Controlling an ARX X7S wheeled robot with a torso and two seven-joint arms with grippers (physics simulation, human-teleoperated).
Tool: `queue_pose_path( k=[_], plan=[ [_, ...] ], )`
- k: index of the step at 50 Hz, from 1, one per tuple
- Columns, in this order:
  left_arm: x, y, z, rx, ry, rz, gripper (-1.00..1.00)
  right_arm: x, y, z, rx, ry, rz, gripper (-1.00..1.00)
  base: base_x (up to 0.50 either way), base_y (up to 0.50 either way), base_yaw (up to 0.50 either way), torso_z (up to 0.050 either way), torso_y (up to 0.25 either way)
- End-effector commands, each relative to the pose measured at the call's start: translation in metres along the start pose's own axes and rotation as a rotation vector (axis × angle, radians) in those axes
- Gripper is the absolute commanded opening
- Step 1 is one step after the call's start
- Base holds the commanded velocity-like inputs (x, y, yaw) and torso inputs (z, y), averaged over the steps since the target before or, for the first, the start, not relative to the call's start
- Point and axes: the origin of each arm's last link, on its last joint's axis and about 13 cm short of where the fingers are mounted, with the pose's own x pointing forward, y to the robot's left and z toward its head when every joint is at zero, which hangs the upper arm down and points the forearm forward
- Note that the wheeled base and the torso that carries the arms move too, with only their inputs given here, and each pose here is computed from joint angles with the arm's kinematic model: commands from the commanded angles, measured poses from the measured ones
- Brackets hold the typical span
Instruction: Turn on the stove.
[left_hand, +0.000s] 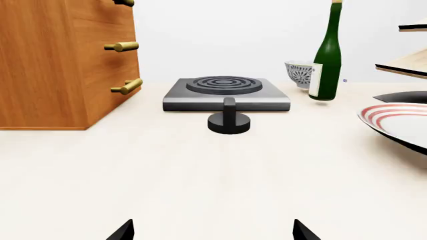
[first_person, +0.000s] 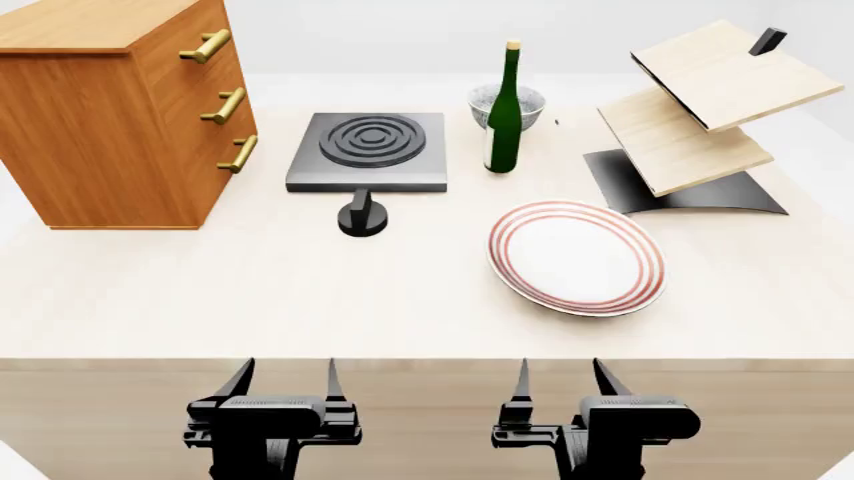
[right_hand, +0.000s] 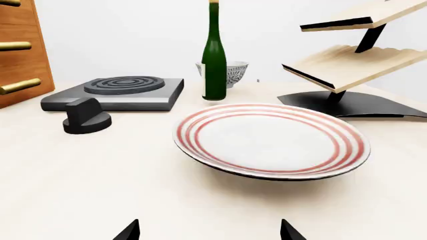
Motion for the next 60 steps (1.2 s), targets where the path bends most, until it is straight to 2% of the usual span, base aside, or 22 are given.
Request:
queue_pose_path(
  k=[1, 4, 14, 15, 17, 20, 26, 30, 36, 38, 49, 51, 56, 60],
  plan=[
    [0.0, 0.0, 0.0, 0.0, 0.0, 0.0, 1.0, 0.0, 0.0, 0.0, -0.009, 0.0, 0.0, 1.0, 0.0, 0.0, 0.0, 0.0, 0.0],
    [0.0, 0.0, -0.002, 0.0, 0.004, 0.0, 1.0, 0.001, 0.002, -0.006, -0.061, 0.038, -0.01, 1.0, 0.0, 0.0, 0.0, 0.0, 0.0],
    [0.001, 0.0, -0.006, 0.004, 0.025, 0.002, 1.0, 0.002, 0.003, -0.012, -0.112, 0.078, -0.031, 1.0, 0.0, 0.0, 0.0, 0.0, 0.0],
    [0.001, 0.0, -0.005, 0.001, 0.029, 0.002, 1.0, 0.002, 0.003, -0.012, -0.114, 0.095, -0.031, 1.0, 0.0, 0.0, 0.0, 0.0, 0.0],
    [0.003, 0.001, 0.002, -0.001, 0.025, 0.002, 1.0, 0.002, 0.001, -0.006, -0.061, 0.14, -0.017, 1.0, 0.0, 0.0, 0.0, 0.0, 0.0],
    [0.008, 0.005, 0.024, 0.03, -0.037, 0.007, 1.0, 0.004, -0.004, 0.017, -0.046, 0.115, -0.031, 1.0, 0.0, 0.0, 0.0, 0.0, 0.0],
    [0.011, 0.01, 0.082, -0.019, -0.047, -0.032, 1.0, 0.0, -0.007, 0.06, -0.109, 0.074, -0.023, 1.0, 0.0, 0.0, 0.0, 0.0, 0.0],
    [0.004, 0.009, 0.106, -0.033, -0.045, -0.091, 1.0, -0.004, -0.008, 0.09, -0.075, 0.055, -0.012, 1.0, 0.0, 0.0, 0.0, 0.0, 0.0],
    [-0.002, 0.01, 0.135, -0.059, -0.095, -0.11, 1.0, -0.006, -0.009, 0.126, -0.101, 0.0, 0.02, 1.0, 0.0, 0.0, 0.0, 0.0, 0.0],
    [-0.001, 0.011, 0.139, -0.062, -0.099, -0.108, 1.0, -0.006, -0.009, 0.128, -0.128, -0.015, 0.017, 1.0, 0.0, 0.0, 0.0, 0.0, 0.0],
    [0.003, 0.014, 0.13, -0.082, -0.075, -0.087, 1.0, -0.005, -0.01, 0.122, -0.12, 0.002, 0.006, 1.0, 0.0, 0.0, 0.0, 0.0, 0.0],
    [0.004, 0.014, 0.129, -0.082, -0.074, -0.086, 1.0, -0.006, -0.01, 0.121, -0.15, -0.031, -0.007, 1.0, 0.0, 0.0, 0.0, 0.0, 0.0],
    [0.004, 0.014, 0.124, -0.083, -0.063, -0.082, 1.0, -0.005, -0.012, 0.115, -0.08, -0.053, 0.009, 1.0, 0.17, 0.0, 0.0, 0.0, 0.0],
    [0.005, 0.014, 0.123, -0.081, -0.062, -0.075, 1.0, -0.001, -0.014, 0.111, -0.058, -0.025, -0.005, 1.0, 0.5, 0.0, 0.0, 0.0, 0.0]
  ],
)
